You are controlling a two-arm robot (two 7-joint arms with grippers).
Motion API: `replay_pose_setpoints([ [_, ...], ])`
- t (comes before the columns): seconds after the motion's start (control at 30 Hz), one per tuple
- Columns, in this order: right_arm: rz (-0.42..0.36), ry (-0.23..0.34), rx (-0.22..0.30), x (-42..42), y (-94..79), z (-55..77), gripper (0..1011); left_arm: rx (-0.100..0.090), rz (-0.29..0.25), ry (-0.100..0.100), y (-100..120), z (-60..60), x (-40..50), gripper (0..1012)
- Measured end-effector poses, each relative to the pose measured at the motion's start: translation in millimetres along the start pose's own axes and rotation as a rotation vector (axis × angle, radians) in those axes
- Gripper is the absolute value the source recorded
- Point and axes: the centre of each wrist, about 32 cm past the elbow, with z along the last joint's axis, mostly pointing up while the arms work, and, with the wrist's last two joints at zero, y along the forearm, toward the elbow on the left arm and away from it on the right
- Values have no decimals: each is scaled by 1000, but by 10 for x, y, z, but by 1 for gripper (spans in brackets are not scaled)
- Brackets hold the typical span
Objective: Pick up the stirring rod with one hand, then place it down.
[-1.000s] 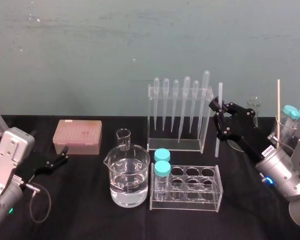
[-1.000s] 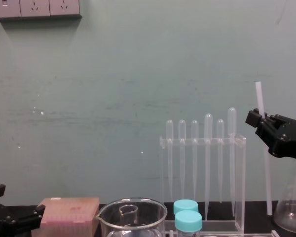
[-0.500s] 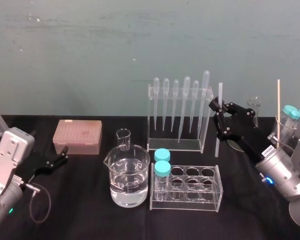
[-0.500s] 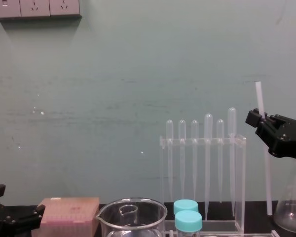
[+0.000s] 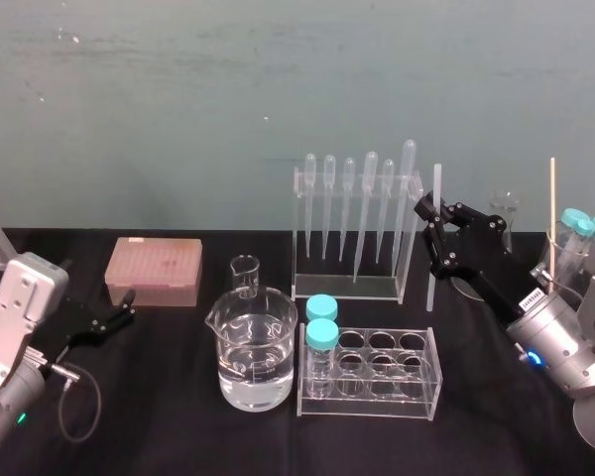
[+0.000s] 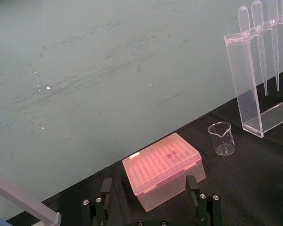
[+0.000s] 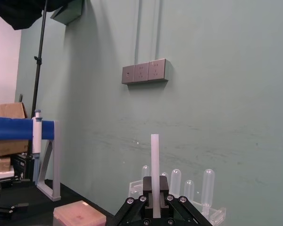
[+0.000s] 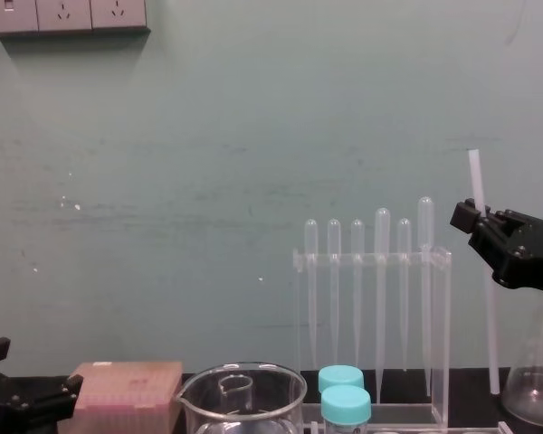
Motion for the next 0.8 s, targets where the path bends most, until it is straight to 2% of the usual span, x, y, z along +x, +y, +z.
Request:
replay_pose_setpoints([
  [0.8, 0, 0, 0, 0, 0, 0, 72, 0, 0, 0, 0, 0, 0, 1000],
])
